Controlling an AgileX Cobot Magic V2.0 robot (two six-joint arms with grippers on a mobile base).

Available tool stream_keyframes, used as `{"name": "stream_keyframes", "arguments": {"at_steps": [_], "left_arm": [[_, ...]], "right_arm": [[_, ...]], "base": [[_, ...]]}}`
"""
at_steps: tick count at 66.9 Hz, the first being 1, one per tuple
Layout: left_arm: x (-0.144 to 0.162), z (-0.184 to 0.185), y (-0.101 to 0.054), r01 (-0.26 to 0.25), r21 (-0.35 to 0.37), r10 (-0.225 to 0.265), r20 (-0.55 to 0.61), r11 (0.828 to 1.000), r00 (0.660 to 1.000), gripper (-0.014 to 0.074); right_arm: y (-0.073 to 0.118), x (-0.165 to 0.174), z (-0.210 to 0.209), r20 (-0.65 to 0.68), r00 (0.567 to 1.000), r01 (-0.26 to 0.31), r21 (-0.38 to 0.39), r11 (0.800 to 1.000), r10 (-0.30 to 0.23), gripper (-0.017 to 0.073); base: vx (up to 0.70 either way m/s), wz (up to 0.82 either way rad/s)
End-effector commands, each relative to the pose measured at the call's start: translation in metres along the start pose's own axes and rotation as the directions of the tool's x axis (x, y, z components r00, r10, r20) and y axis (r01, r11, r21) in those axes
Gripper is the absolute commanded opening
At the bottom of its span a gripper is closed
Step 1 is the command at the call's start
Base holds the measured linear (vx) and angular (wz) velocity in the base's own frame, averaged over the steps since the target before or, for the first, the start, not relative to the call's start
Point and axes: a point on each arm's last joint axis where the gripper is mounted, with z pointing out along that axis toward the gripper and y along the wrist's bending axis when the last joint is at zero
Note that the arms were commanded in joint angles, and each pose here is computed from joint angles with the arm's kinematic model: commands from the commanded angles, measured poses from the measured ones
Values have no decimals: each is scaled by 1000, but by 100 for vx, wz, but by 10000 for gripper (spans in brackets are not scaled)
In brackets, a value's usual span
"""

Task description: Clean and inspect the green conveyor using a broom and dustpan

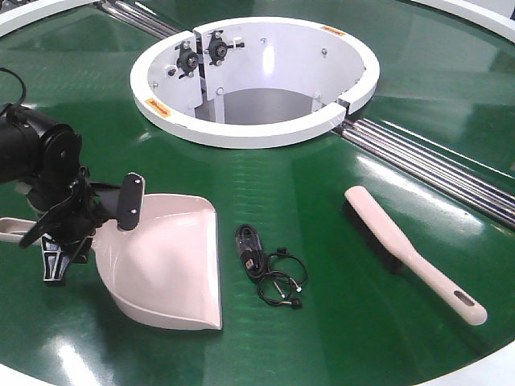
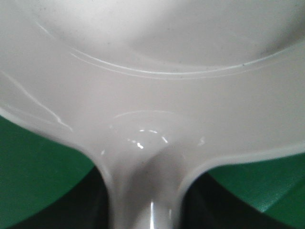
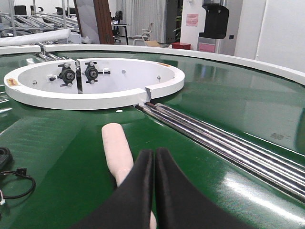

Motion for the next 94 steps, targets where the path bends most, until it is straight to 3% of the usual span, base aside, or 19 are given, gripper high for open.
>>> {"name": "stream_keyframes", "arguments": {"at_steps": [1,94], "left_arm": [[0,-21,5,22,-75,-20,32,997,999,-6],[-2,-22,4,40,-62,-36,59,997,998,-6]], "right_arm": [[0,-6,-1,84,996,2,7,1000,-2,-8],[0,-9,-1,107,994,2,7,1000,-2,-8]], "base": [[0,0],[0,0]]}}
